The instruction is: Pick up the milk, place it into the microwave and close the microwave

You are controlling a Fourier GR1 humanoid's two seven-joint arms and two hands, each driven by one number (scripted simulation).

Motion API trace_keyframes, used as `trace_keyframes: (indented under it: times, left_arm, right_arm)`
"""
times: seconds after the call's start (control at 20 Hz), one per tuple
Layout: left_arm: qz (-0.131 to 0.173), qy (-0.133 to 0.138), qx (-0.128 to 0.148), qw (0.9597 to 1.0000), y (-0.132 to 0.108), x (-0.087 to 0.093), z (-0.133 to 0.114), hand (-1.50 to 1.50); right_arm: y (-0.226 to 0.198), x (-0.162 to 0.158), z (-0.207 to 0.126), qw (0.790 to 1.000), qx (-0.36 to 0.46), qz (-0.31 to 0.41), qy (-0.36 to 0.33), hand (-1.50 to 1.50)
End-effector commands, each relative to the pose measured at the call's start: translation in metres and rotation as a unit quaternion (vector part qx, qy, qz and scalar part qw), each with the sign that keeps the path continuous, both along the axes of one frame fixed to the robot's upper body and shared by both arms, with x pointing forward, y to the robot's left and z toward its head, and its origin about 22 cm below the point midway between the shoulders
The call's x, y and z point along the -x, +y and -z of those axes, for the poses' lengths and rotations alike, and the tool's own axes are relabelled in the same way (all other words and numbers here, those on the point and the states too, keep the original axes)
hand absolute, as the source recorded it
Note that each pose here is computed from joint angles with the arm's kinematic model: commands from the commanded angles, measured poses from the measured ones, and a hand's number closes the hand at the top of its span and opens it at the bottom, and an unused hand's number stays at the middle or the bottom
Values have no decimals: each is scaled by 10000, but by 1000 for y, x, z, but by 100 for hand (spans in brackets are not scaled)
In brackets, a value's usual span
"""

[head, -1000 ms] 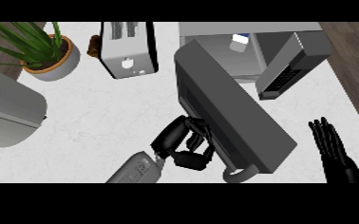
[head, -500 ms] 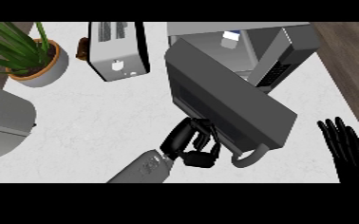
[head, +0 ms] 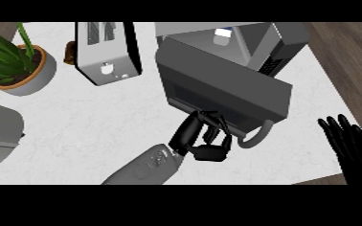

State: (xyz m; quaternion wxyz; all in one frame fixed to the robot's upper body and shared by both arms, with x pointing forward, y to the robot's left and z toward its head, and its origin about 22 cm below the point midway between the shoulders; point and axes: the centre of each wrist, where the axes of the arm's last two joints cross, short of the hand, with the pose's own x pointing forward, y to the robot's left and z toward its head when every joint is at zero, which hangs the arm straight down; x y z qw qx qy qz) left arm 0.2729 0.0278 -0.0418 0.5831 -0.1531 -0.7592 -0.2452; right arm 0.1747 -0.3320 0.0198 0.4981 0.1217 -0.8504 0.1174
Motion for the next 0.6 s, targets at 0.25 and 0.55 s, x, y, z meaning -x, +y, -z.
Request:
trace_keyframes:
  times: [0.25, 0.55]
  left_arm:
    - [-1157, -171, 579, 9914, -12, -23, -32, 150]
    - [-1604, -75, 601, 9852, -18, -38, -48, -150]
  right_arm:
    - [-18, -12, -36, 9987, 413, -239, -205, -150]
    - [-24, -20, -50, 9984, 366, -246, -348, -150]
